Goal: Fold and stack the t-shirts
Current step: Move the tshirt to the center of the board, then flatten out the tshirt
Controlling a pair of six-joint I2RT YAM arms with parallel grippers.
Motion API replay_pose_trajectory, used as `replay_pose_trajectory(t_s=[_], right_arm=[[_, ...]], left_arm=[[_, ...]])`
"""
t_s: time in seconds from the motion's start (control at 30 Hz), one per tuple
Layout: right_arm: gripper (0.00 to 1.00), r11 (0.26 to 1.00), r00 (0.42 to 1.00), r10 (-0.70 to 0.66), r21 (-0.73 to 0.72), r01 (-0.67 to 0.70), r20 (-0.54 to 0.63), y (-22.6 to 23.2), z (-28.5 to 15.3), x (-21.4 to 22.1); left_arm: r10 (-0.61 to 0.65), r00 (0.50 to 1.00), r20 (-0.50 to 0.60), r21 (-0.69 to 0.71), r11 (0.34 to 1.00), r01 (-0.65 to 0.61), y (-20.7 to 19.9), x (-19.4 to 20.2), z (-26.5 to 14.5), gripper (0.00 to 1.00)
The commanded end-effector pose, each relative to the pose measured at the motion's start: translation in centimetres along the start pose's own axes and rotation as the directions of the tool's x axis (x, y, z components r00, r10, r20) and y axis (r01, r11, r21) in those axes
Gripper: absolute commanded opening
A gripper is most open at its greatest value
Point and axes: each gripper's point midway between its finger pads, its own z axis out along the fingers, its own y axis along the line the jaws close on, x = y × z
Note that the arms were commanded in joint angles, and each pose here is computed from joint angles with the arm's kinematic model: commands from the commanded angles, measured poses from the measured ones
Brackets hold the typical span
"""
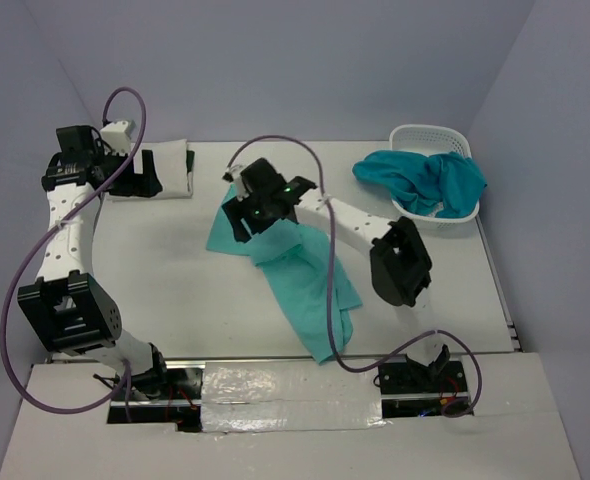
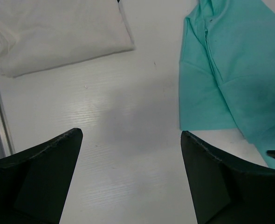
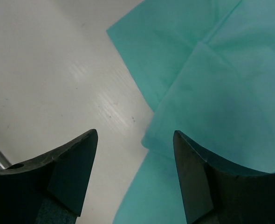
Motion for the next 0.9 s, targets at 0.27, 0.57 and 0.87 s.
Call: replay_pose_trajectory(t_s=[0.27,0.57,0.87], right_arm=[[0.54,0.983,0.956,0.047,0.182,0.007,-0.289,-3.8,6.9,10.0],[0.00,0.999,0.992,0.029,0.040,-0.025,-0.127,1.0,2.2,1.4],[0.00,0.927,0.924,0.357,-0.170,-0.334,0.136,-4.0,-9.2,-7.4]], left_arm=[[0.026,0.994,0.107,-0.014,1.000,-0.025,-0.8,-2.1,-2.7,0.99],[0.048,0.990,0.131,0.018,0.999,-0.051,-1.4,-3.0,-3.0,0.98],[0.120,0.984,0.129,0.122,0.983,-0.136,-4.5,-5.7,-2.0,0.90]])
